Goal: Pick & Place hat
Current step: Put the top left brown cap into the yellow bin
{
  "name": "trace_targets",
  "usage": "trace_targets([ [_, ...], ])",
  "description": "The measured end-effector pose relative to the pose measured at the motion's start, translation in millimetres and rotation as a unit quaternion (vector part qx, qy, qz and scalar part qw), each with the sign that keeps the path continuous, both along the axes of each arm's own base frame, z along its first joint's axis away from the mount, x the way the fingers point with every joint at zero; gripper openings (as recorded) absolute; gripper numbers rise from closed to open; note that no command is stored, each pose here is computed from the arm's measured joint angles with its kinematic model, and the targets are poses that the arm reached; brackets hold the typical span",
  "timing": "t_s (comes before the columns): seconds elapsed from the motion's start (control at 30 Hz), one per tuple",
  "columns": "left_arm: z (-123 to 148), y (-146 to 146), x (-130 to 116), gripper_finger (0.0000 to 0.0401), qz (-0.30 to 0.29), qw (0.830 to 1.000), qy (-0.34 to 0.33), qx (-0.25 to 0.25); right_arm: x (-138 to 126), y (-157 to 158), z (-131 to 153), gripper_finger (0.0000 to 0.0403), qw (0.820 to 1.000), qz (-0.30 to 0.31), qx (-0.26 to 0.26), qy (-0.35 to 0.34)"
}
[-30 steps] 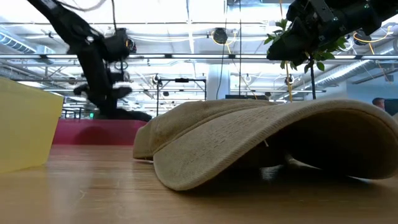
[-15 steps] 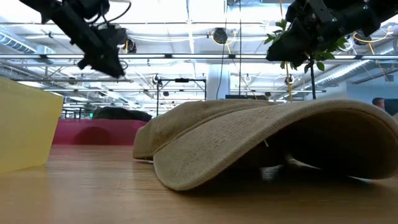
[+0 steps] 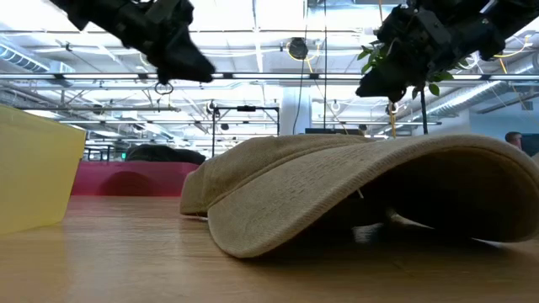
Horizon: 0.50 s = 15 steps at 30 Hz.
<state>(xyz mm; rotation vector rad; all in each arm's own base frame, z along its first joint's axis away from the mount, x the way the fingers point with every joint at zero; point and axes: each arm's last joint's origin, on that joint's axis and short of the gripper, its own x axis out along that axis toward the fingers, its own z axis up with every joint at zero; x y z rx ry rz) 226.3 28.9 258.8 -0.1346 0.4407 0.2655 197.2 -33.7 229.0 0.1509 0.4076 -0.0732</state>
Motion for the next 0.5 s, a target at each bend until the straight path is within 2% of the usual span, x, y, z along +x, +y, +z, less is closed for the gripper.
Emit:
trace_targets([
  [0.13,-16,-19,28,0.0127,-0.034,0.999,-0.014,-0.018,-4,1,5,0.0141,1.000,-0.002,0.001,-0.014],
  [0.3,-37,-36,53,0.0127,-0.065,0.997,-0.025,-0.018,-7,1,7,0.0141,1.000,-0.005,0.009,-0.018],
  [0.4,-49,-40,64,0.0127,-0.068,0.997,-0.032,-0.017,-7,1,7,0.0141,1.000,-0.005,0.009,-0.014],
  [0.5,-66,-40,75,0.0127,-0.046,0.999,-0.020,-0.007,-7,1,7,0.0141,1.000,-0.004,0.008,-0.014],
])
